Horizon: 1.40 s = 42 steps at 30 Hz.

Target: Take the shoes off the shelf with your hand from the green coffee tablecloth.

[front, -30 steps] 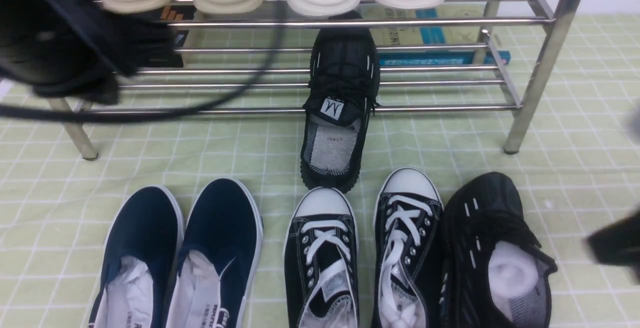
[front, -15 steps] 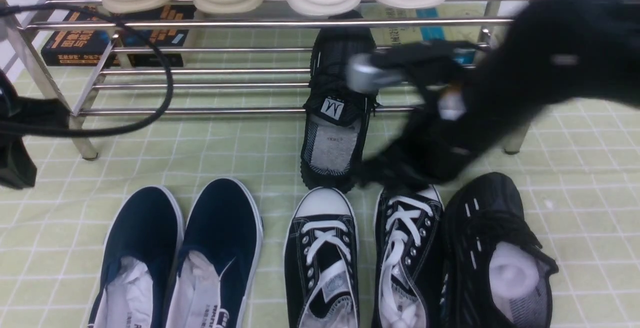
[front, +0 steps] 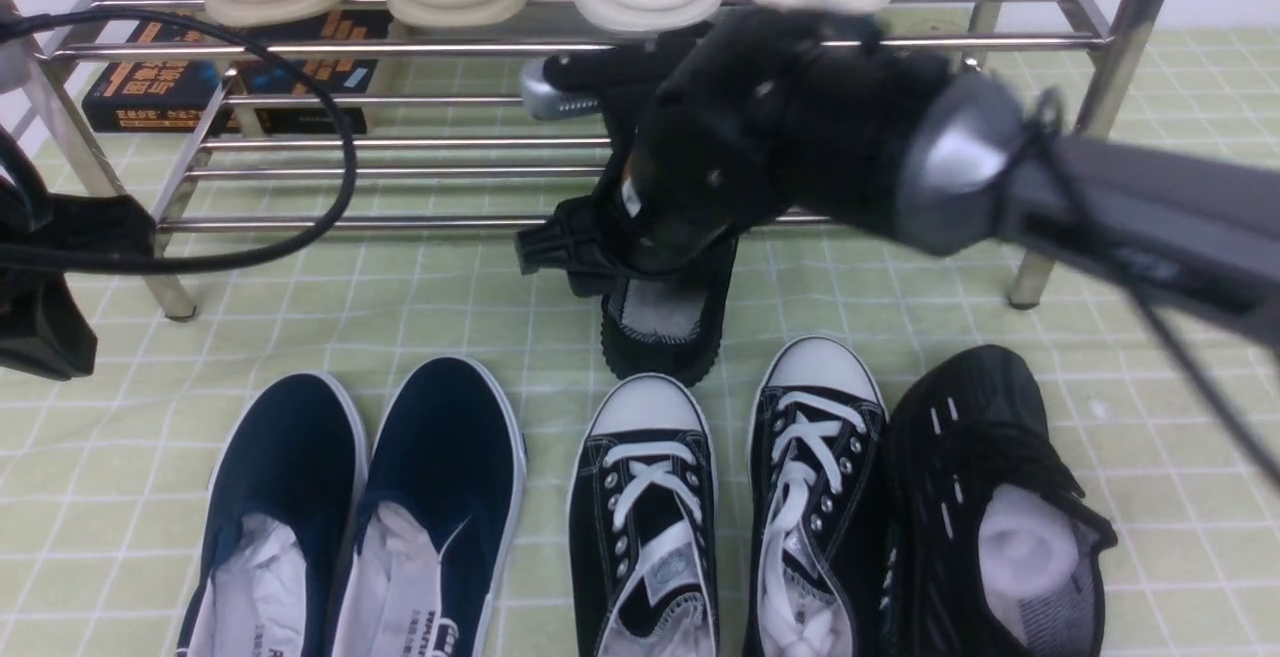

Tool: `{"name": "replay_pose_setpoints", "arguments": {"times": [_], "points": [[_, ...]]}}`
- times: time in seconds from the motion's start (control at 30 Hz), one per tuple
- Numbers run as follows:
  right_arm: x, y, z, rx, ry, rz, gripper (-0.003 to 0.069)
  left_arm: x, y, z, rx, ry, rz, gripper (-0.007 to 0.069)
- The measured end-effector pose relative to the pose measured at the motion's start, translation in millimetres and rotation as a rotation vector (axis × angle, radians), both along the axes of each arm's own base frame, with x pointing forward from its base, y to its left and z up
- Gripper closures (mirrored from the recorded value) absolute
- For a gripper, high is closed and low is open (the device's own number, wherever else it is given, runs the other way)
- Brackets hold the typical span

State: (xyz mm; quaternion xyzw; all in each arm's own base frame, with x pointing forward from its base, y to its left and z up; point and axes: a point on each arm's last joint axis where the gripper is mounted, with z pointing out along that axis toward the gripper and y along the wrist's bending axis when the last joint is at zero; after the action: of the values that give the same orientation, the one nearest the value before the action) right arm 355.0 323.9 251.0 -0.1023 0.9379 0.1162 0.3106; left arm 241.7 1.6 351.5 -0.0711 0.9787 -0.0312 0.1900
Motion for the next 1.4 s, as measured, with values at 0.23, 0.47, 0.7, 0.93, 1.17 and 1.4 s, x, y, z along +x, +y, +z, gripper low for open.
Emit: {"name": "replay_pose_setpoints", "arguments": {"times": [0.23, 0.47, 0.7, 0.93, 1.17, 1.4], "points": [[19, 7, -36, -0.012, -0.084, -0.075, 0.0258, 0, 0, 0, -0.002, -0.005, 0.000, 0.0616], [22, 8, -46, -0.018, -0.095, -0.105, 0.0464, 1, 0, 0, -0.003, -0.009, 0.000, 0.0613], [12, 4, -22, -0.013, -0.053, -0.077, 0.0657, 1, 0, 1, -0.003, -0.016, 0.001, 0.0610], [-8, 1, 24, 0.094, 0.009, 0.051, 0.0657, 1, 0, 1, -0.003, -0.017, 0.001, 0.0607], [-18, 3, 29, 0.100, 0.061, 0.161, 0.0657, 2, 0, 1, -0.003, -0.019, 0.001, 0.0601], [-15, 2, 33, -0.005, -0.060, 0.239, 0.0653, 2, 0, 1, -0.003, -0.019, 0.001, 0.0592]]}}
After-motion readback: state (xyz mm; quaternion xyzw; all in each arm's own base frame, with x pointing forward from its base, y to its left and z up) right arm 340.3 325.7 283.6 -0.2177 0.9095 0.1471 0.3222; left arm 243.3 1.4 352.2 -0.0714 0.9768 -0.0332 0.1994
